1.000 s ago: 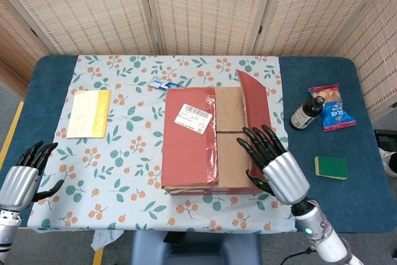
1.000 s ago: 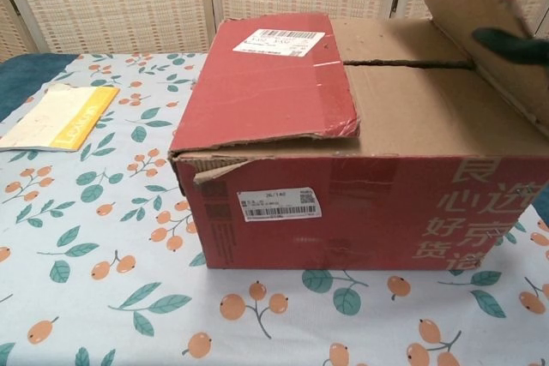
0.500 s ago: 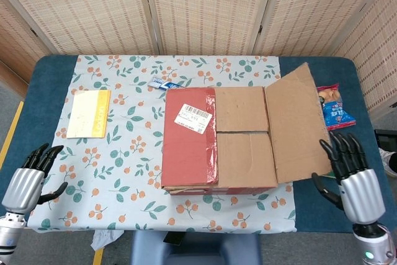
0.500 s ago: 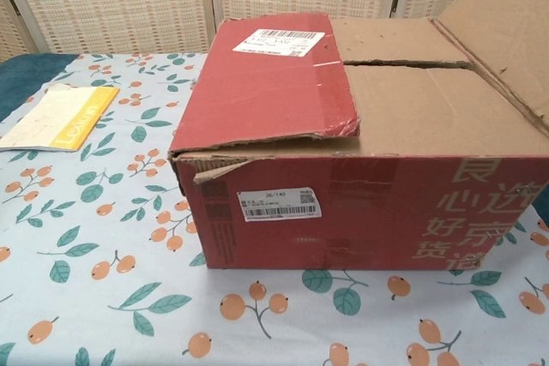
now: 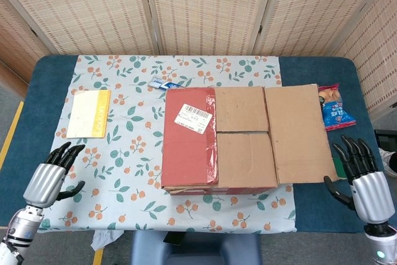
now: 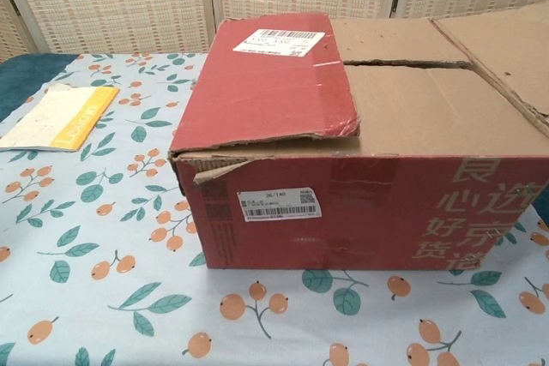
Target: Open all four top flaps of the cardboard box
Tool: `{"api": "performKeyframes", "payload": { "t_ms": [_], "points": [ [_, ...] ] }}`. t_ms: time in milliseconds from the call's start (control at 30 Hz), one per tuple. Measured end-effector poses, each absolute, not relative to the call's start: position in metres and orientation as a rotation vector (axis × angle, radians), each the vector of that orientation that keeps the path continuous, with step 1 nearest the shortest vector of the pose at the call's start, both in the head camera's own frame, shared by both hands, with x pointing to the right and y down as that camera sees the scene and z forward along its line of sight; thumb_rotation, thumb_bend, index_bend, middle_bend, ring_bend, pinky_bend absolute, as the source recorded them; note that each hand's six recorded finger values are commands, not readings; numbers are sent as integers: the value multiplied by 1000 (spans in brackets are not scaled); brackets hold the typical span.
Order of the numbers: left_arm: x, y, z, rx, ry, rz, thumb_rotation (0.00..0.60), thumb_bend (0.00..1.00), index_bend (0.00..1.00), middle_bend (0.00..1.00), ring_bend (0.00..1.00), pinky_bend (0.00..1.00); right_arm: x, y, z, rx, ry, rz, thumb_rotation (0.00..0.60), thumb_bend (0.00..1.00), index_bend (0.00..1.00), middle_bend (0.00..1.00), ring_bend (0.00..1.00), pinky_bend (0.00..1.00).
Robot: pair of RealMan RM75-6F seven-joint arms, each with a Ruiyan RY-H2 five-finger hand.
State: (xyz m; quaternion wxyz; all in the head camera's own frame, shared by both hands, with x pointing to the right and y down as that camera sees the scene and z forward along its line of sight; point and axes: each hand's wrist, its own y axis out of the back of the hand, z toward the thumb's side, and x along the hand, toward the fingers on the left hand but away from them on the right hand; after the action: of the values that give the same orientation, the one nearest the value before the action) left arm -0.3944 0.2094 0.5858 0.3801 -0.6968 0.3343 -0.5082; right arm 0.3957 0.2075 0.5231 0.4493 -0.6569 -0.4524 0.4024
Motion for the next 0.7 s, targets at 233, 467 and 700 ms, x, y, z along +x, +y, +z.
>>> {"api": "performKeyframes", "payload": {
  "t_ms": [233, 467, 700],
  "points": [
    [-340, 210, 575, -1830, 806, -1236, 600, 322, 0, 171, 83, 193, 396, 203, 530, -1674, -1097, 1004, 600, 408, 0, 0, 0, 0],
    [-299, 206, 557, -1927, 775, -1145, 600, 318, 0, 171, 95, 194, 394, 206, 530, -1674, -1089, 1002, 600, 408, 0, 0, 0, 0],
    [-267, 199, 546, -1972, 766, -1023, 600, 318, 0, 171, 96, 194, 388, 207, 539, -1708, -1049, 1014, 600, 408, 0, 0, 0, 0]
  ]
}}
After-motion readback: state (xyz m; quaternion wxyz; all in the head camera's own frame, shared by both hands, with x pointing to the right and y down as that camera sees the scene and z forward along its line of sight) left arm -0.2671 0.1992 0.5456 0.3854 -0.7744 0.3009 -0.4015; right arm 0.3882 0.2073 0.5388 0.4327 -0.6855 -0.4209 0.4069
